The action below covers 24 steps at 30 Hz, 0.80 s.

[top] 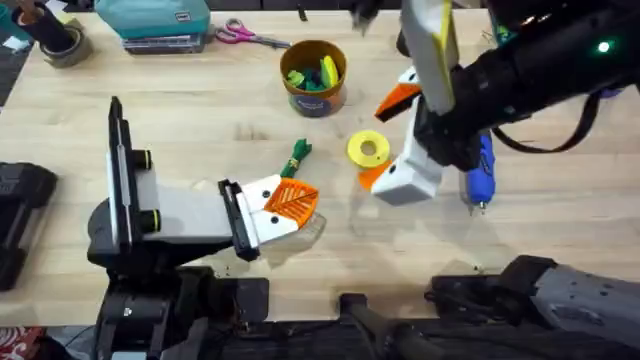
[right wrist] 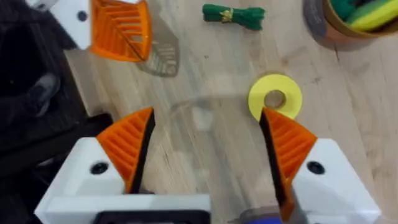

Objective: Pick up the gripper from the table and insert it into the empty holder that is missing its gripper. Then pick up a screw, insert it into the mounting hole, and use the screwdriver to tighten it. Finally, clean up the table by picking up the vegetable and placing it into the bucket.

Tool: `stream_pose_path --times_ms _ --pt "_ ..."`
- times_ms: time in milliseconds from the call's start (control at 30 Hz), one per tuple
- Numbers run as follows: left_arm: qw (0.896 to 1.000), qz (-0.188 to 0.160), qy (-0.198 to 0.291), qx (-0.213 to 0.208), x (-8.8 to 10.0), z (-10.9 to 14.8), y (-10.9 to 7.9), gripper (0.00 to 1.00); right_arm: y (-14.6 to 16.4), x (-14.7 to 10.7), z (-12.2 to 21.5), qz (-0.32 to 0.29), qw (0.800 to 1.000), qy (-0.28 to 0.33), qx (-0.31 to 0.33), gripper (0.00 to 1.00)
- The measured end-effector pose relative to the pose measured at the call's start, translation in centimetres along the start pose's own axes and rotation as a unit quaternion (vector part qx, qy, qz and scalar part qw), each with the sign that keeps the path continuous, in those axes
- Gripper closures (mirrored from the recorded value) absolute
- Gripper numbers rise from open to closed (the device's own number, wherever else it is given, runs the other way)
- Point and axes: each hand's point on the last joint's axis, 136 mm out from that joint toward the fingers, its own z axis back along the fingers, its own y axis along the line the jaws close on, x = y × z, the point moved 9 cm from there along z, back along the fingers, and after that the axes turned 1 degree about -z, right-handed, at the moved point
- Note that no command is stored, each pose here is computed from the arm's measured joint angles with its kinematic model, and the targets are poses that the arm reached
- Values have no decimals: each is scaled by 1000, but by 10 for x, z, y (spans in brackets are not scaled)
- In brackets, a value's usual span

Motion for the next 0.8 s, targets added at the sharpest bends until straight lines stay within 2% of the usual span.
stream_pose_path --times_ms 200,333,533,800 --pt "1000 0 0 0 0 0 0 997 -28 -13 12 -100 994 -6 -41 4" --pt "1000 0 0 0 0 0 0 997 -48 -31 31 -191 976 -13 -108 4" --pt "1000 0 0 0 0 0 0 997 -70 -64 62 -318 923 -11 -216 4" --pt "1000 0 0 0 0 0 0 997 -93 -102 78 -456 849 9 -268 4"
